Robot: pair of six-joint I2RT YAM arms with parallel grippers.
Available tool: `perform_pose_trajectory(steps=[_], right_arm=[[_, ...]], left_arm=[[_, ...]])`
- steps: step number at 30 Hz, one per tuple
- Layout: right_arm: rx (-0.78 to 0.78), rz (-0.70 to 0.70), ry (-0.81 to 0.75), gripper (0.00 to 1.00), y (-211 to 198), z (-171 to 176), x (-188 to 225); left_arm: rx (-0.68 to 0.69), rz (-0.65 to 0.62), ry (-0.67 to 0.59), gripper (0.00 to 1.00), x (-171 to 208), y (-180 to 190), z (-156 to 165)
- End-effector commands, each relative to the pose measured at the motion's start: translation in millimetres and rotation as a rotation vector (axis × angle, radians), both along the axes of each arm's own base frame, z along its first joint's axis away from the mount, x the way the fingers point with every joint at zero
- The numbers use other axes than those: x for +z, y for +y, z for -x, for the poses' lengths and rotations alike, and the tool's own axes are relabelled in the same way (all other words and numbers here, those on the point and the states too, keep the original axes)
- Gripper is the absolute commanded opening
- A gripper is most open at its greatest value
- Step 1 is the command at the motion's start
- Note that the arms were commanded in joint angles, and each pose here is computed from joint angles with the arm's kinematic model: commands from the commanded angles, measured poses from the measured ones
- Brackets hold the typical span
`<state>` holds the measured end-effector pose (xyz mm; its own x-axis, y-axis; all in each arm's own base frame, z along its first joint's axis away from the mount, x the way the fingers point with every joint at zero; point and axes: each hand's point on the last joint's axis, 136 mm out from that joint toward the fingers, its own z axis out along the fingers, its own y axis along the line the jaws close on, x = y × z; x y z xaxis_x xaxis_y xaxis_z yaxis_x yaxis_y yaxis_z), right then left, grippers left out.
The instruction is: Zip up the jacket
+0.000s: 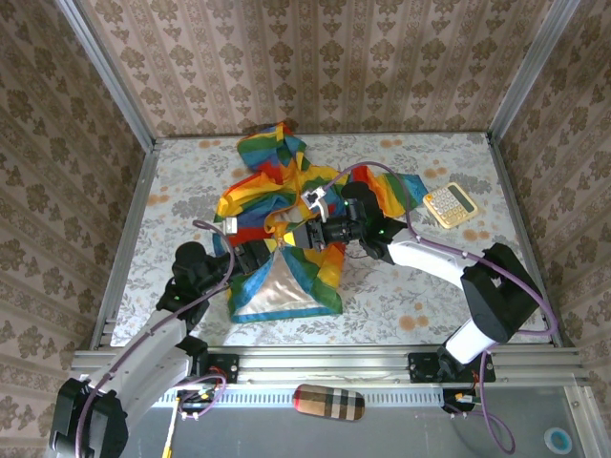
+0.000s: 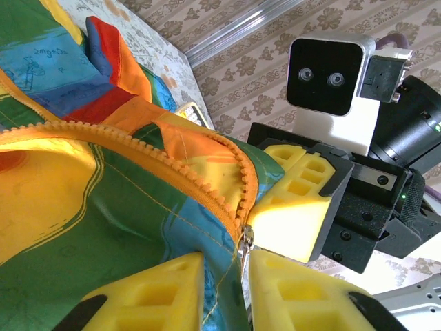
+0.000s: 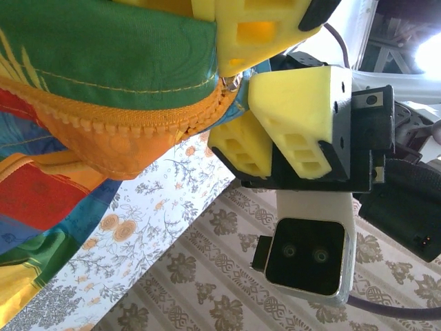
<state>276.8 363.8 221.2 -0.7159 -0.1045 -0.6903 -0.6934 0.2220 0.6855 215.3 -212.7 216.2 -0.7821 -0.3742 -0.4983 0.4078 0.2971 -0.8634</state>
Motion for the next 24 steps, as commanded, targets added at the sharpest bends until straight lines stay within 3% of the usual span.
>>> perform_pose_trajectory(steps=[1, 3, 11, 20, 24], right_arm=[[0.012, -0.017, -0.007, 0.00, 3.2, -2.8, -0.1], [0.011, -0.018, -0.003, 0.00, 3.6, -3.5, -1.2], [0.012, 0.001, 0.022, 0.00, -0.2, 2.0, -13.4], [0.010, 0.035, 0.055, 0.01, -3.7, 5.8, -32.4], [-0.018, 0.082, 0.058, 0.23, -9.2, 5.1, -40.6]], left_arm=[[-0.037, 0.012, -0.028, 0.14, 4.5, -3.8, 5.0], [-0.043, 0.005, -0.024, 0.00, 3.2, -4.7, 5.7], [-0.114, -0.149, 0.093, 0.00, -23.2, -4.0, 26.8], [-0.217, -0.232, 0.157, 0.00, -41.6, -18.3, 56.8], [-0.212, -0.279, 0.194, 0.00, -49.8, -17.3, 59.6]])
